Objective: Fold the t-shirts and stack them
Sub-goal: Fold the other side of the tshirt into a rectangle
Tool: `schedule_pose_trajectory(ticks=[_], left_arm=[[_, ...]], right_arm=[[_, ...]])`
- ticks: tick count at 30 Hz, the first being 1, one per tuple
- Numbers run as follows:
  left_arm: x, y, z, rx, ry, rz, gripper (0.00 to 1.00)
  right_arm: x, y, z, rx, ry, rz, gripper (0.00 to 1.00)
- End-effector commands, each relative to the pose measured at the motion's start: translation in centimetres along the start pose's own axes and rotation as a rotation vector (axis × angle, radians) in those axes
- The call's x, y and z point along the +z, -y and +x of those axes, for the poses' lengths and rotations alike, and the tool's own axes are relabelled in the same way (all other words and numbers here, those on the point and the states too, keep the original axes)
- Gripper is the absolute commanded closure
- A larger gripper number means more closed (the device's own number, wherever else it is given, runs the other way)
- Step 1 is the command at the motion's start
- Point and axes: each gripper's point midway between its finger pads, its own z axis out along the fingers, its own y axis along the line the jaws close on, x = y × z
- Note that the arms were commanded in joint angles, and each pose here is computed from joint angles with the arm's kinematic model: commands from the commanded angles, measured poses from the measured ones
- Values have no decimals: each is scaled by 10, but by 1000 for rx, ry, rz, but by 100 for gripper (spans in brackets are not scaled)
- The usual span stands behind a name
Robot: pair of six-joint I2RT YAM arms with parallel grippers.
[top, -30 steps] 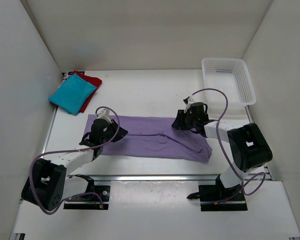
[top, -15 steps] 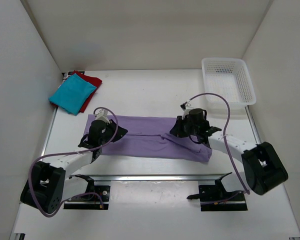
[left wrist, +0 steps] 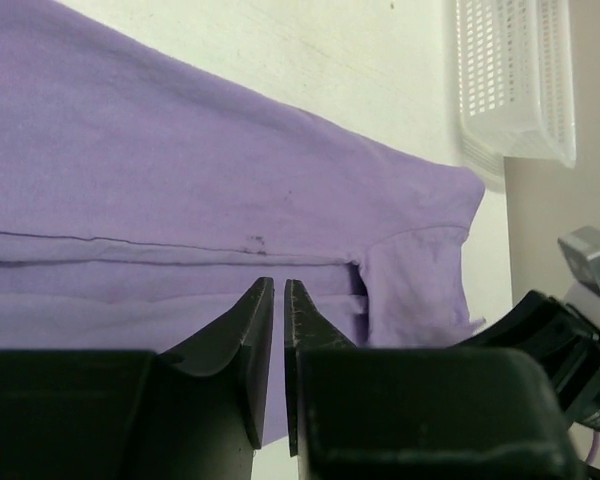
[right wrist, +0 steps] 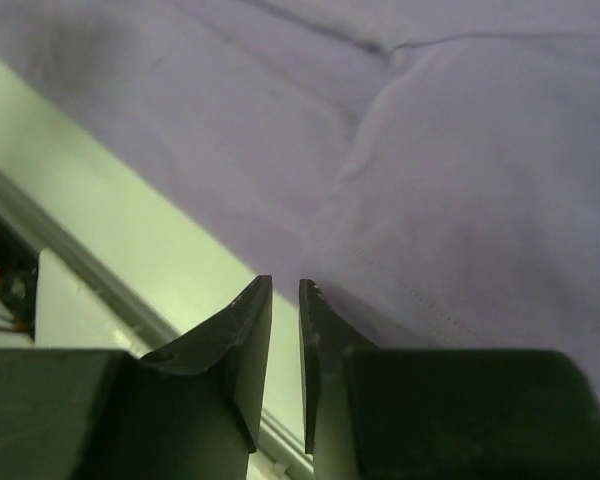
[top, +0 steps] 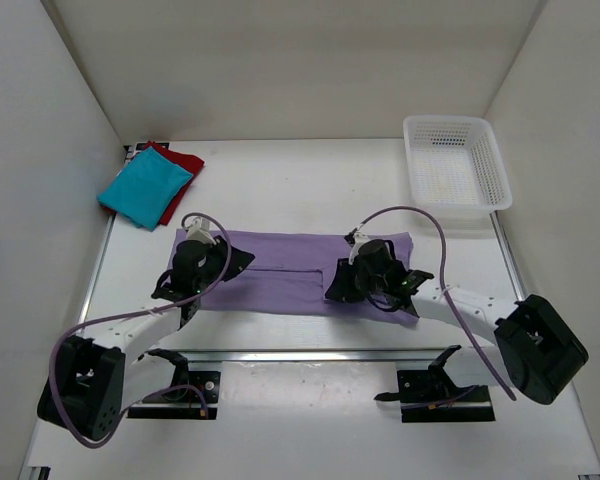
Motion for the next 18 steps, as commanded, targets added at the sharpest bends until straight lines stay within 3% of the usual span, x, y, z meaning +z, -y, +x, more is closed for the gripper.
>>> schedule_pose_trajectory(ticks=[1,5,8,13,18], left_arm=[[-6,8,-21,-5,52,35,78],[-12,5,-44,-15,109,31,78],[-8,13,-40,5,98,37,78],[6,13,-25,9,36,34,78],[20,-5,-31,-48,38,7,77]], right_arm=[[-18,-34,-13,-28,11,-99,83],[-40,-22,-47,-42,140,-44,83],[-45,35,-60,45,217,89,88],[-31,81,-25,110,146,190,99],[-22,94,21,142,53,226,100]])
